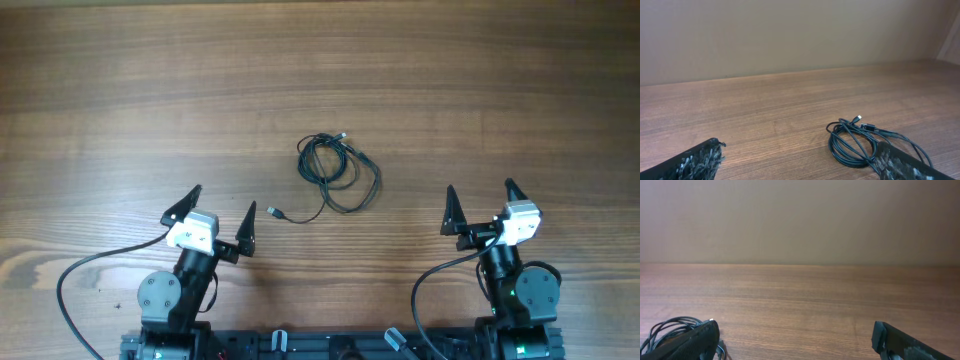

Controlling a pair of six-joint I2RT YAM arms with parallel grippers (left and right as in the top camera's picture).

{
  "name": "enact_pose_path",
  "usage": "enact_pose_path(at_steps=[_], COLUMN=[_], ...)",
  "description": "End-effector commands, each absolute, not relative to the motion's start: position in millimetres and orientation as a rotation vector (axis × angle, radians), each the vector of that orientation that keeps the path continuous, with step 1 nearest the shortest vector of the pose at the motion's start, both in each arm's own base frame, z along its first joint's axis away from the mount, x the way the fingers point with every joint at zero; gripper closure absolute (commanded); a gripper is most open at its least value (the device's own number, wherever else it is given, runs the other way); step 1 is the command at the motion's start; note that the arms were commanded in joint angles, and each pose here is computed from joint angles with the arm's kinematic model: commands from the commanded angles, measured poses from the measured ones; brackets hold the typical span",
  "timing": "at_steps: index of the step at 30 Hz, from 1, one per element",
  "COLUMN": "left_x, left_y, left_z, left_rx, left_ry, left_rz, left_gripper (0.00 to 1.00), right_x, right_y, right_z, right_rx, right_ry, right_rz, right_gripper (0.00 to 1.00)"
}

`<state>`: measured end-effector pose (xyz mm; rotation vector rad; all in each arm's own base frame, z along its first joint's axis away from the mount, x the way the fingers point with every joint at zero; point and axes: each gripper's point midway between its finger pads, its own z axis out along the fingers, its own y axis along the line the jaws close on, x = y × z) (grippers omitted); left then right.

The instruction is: Untangle cables

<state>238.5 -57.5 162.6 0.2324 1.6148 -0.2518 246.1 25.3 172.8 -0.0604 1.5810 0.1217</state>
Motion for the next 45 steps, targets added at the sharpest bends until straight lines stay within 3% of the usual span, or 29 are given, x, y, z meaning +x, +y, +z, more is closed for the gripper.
enact_pose_path(at_steps=[1,19,28,39,45], left_x=[238,239,238,253,268], left_y=[-59,-56,-36,-36,-37], left_z=[162,162,159,207,206], left_rx=[0.252,0.231,-0.021,-0.060,-0.153], left_ry=[1.611,1.612,1.702,1.860,2.034], left_rz=[-0.250,-0.243,-0.291,-0.299,-0.336], left_gripper=[0.00,0.00,0.00,0.00,0.00], right_x=[245,245,245,245,244], right_y=[28,28,28,28,26], right_z=[175,175,175,177,188], right_rx=[-0.083,-0.083,-0.083,-0.060,-0.032], right_ry=[1.571,1.571,1.571,1.565,1.609], right_rz=[0.124,0.124,0.125,0.149,0.154], right_gripper=[0.00,0.00,0.00,0.00,0.01])
